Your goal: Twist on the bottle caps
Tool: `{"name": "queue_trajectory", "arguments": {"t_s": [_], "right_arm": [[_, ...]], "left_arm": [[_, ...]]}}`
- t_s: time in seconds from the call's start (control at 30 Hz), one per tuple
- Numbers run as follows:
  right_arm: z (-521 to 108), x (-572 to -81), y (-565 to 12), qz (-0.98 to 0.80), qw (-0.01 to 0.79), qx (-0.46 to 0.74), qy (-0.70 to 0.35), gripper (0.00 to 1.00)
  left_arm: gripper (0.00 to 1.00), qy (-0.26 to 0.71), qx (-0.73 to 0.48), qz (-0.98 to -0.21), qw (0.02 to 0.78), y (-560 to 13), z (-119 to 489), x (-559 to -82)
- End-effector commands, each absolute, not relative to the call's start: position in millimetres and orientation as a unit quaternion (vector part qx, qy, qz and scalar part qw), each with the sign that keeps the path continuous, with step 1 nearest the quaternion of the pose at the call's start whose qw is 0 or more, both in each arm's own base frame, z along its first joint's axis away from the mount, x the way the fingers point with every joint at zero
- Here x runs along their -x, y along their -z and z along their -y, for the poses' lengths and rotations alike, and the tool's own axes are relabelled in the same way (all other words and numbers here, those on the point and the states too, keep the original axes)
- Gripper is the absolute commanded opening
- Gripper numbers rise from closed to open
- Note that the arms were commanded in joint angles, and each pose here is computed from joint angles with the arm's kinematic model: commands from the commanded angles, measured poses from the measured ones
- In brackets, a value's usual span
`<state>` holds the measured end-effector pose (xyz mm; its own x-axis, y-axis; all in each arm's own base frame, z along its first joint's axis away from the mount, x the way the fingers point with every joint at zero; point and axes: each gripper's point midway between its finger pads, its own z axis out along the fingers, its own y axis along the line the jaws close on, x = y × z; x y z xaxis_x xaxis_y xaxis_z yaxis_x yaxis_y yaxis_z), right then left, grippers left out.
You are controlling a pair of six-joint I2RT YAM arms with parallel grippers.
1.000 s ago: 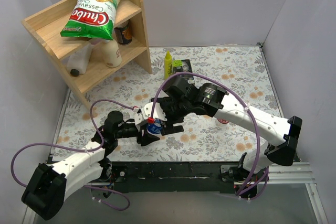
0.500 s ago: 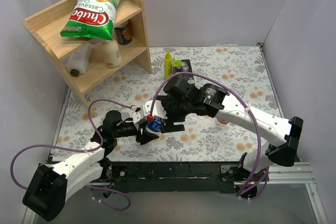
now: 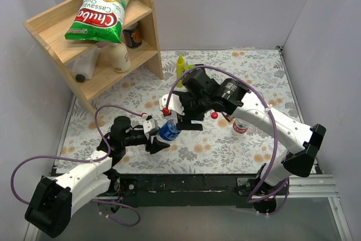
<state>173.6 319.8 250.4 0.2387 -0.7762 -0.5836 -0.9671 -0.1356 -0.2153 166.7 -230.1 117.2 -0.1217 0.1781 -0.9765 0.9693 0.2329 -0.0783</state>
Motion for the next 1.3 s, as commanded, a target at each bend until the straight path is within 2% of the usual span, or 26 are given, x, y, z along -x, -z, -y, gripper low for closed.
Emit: {"name": "queue_trajectory", "arguments": {"t_s": [0.0, 0.07, 0.17, 0.43, 0.57, 0.7, 1.0, 1.07, 1.17, 1.23, 1.27], "right_arm": [[-325.4, -158.9, -292.8, -0.484, 0.351, 0.778, -0.193, 0.85], [-325.7, -152.2, -292.2, -0.425, 0.357, 0.812, -0.183, 0.80], [-323.7, -144.8, -289.3, -0.365, 0.357, 0.843, -0.166, 0.78], [-321.7, -134.0, -281.6, -0.324, 0.334, 0.869, -0.167, 0.68], [-318.2, -128.5, -270.2, -0.313, 0.312, 0.882, -0.166, 0.60], [-318.3, -129.5, -264.5, -0.313, 0.309, 0.883, -0.162, 0.58], [-321.0, -138.2, -252.9, -0.327, 0.313, 0.880, -0.148, 0.36], [-322.7, -139.6, -250.2, -0.341, 0.307, 0.875, -0.152, 0.28], [-331.0, -145.4, -254.3, -0.404, 0.285, 0.850, -0.182, 0.20], [-336.9, -138.7, -260.8, -0.486, 0.246, 0.798, -0.256, 0.17], [-332.4, -144.2, -243.1, -0.544, 0.183, 0.769, -0.281, 0.16]], "left_arm": [[0.00, 0.400, -0.520, -0.581, 0.481, -128.1, 232.3, -166.1], [0.00, 0.398, -0.529, -0.580, 0.474, -128.7, 232.2, -165.6], [0.00, 0.393, -0.536, -0.577, 0.476, -128.1, 231.6, -166.2], [0.00, 0.392, -0.535, -0.577, 0.477, -130.2, 232.6, -168.7], [0.00, 0.393, -0.534, -0.576, 0.478, -132.4, 233.5, -169.6], [0.00, 0.396, -0.534, -0.575, 0.477, -132.5, 234.0, -168.6], [0.00, 0.398, -0.534, -0.573, 0.478, -131.9, 234.5, -168.6], [0.00, 0.393, -0.534, -0.572, 0.484, -134.5, 234.9, -171.9], [0.00, 0.362, -0.518, -0.577, 0.518, -146.9, 232.7, -187.8], [0.00, 0.319, -0.497, -0.577, 0.564, -160.1, 226.7, -204.8], [0.00, 0.306, -0.489, -0.578, 0.577, -164.0, 224.3, -209.9]]}}
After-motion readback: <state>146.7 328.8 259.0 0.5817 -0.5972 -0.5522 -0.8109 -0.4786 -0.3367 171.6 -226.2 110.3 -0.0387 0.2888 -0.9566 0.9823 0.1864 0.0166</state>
